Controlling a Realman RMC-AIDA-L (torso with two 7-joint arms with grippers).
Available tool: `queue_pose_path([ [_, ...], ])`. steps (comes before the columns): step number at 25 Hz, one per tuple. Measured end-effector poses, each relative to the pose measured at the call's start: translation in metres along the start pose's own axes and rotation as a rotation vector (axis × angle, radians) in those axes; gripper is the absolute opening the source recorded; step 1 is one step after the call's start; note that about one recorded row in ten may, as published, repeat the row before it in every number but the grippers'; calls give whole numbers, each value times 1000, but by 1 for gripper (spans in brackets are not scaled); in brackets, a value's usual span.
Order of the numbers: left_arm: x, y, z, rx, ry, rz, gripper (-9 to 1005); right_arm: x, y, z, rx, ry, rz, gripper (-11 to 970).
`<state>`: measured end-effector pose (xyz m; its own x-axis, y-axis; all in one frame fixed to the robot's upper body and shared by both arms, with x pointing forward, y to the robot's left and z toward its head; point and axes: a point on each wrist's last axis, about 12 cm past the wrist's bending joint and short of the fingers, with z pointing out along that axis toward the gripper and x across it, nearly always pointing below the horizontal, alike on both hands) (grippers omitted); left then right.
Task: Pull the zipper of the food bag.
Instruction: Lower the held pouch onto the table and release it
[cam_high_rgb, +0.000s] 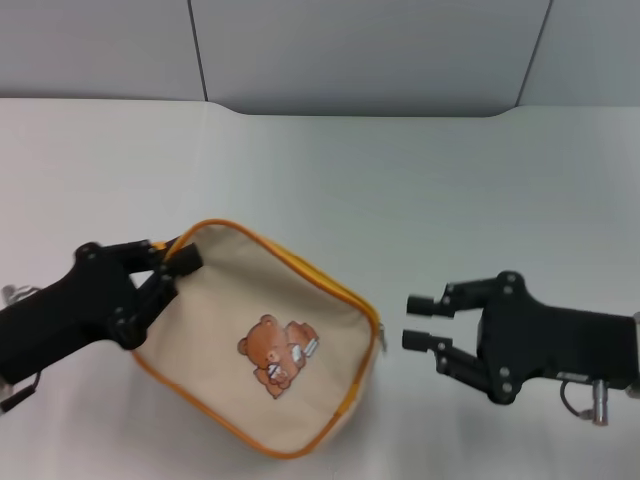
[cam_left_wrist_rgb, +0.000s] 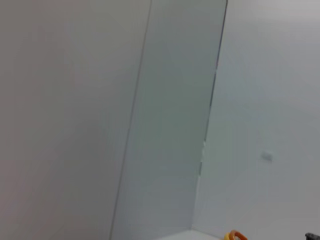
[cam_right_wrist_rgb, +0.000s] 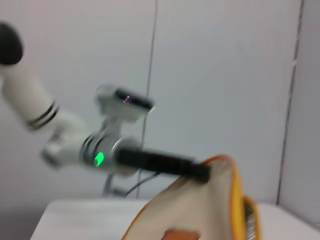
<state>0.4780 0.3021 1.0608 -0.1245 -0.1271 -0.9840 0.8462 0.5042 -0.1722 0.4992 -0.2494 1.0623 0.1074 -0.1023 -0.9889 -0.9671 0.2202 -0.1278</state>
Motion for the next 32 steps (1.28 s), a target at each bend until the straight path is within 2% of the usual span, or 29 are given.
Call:
queue_pose_path([
  [1, 3, -4, -6, -19, -20, 4, 68, -3, -1, -3, 25, -34, 17, 160],
  [5, 7, -8, -11, -46, -46, -7, 68, -8, -6, -7, 73, -81, 53, 298],
  [12, 12, -15, 1, -91, -155, -2, 68, -13, -11, -14, 128, -126, 71, 513],
  [13, 9, -13, 9, -105, -207, 14, 68, -13, -11, -14, 131, -128, 72, 542],
  [16, 4, -10, 24, -85, -235, 13, 68, -14, -13, -19, 133, -123, 83, 626],
  [21, 6, -15, 51, -69, -276, -7, 72, -16, -16, -29, 145, -124, 89, 792],
  [24, 17, -22, 62, -69, -225, 13, 80, -16, -14, -31, 150, -131, 91, 792],
  [26, 20, -22, 62, -71, -206, 8, 85, -16, -14, -31, 150, -131, 92, 792],
  [32, 38, -30, 40, -134, -142, -65, 101, -16, -14, -30, 149, -134, 100, 792],
])
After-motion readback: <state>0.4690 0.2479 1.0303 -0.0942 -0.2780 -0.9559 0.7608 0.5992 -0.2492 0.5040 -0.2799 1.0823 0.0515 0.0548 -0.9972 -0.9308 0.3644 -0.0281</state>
